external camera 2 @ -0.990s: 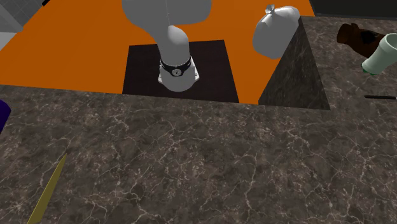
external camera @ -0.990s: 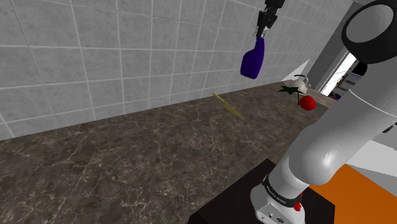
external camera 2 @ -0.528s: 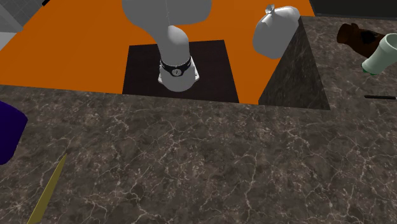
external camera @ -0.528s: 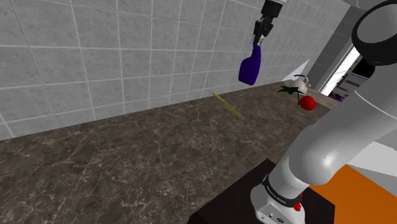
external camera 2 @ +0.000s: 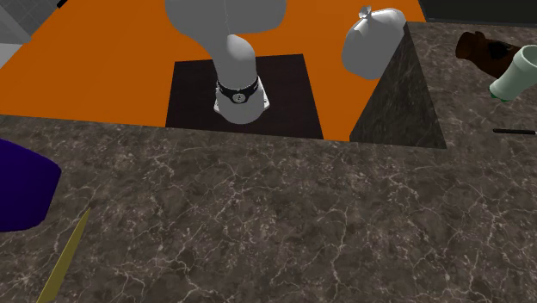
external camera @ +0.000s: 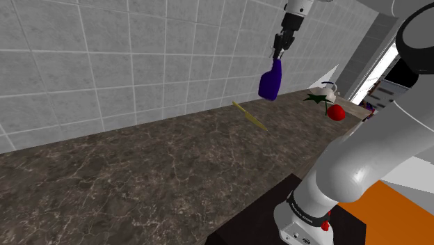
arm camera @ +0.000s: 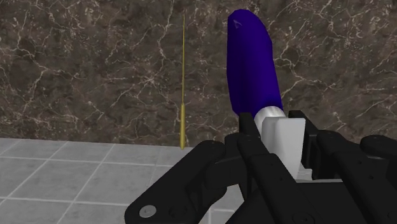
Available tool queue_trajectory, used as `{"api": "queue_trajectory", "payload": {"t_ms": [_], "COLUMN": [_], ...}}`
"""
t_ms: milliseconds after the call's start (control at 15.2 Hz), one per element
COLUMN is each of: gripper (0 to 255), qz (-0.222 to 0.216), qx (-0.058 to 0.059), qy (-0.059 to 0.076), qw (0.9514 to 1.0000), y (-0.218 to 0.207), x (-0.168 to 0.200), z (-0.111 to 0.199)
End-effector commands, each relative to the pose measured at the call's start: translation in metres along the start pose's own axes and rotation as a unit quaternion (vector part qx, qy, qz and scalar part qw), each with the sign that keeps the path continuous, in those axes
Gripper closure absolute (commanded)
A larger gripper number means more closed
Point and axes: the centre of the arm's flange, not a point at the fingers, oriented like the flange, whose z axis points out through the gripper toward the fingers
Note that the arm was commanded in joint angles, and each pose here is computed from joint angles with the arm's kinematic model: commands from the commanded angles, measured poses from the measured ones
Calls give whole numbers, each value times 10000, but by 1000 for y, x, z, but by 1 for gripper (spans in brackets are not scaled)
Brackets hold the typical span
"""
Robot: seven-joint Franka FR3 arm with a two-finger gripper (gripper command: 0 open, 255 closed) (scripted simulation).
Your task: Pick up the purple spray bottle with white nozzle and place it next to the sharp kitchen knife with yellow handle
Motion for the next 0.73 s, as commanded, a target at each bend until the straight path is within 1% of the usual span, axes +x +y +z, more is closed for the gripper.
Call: {"api": "queue_trajectory", "payload": {"t_ms": [0, 660], "gripper": [255, 255], "qz": [-1, -1], "qx": [-1, -1], "qy": [3, 3], "qw": [10000, 10000], "y": [1, 1], "x": [0, -2], "z": [11, 63]}}
